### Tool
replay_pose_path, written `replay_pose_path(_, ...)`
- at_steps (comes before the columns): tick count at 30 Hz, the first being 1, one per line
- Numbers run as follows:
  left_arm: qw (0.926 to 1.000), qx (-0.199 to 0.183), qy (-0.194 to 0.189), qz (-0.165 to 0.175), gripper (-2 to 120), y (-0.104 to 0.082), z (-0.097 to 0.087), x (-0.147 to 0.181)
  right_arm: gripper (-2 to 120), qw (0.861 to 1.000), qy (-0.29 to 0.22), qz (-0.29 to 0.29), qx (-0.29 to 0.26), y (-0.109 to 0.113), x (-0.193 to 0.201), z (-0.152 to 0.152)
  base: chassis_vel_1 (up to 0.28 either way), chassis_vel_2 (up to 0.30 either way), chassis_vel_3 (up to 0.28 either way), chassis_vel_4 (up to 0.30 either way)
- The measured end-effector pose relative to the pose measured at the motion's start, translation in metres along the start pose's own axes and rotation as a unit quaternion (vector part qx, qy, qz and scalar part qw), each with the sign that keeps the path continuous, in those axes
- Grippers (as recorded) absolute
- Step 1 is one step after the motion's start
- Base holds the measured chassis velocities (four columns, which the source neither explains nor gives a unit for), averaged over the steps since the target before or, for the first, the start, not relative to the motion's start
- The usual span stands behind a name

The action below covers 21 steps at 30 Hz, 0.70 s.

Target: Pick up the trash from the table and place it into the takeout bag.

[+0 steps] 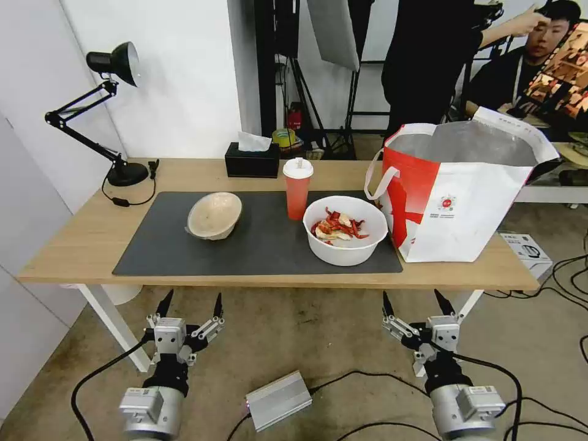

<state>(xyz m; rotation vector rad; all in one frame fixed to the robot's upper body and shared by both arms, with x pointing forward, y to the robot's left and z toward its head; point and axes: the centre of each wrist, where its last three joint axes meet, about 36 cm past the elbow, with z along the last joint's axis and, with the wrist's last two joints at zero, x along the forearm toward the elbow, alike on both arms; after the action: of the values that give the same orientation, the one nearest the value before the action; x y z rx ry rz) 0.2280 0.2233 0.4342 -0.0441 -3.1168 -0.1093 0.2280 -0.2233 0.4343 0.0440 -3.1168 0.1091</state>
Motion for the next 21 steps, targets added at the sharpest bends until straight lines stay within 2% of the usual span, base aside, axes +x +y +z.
replay_pose_path(18,1.0,0.0,0.0,0.0,100,0.0,0.0,0.0,100,1.0,0.0,0.0,0.0,0.0,0.0,0.0,0.0,0.0,0.0,0.0)
replay_pose_path(21,0.9999,0.0,-0.009,-0.008,100,0.0023,-0.009,0.002,100,1.0,-0.003,0.004,0.0,-0.0001,0.0001,-0.0091,0.0,0.0,0.0,0.0)
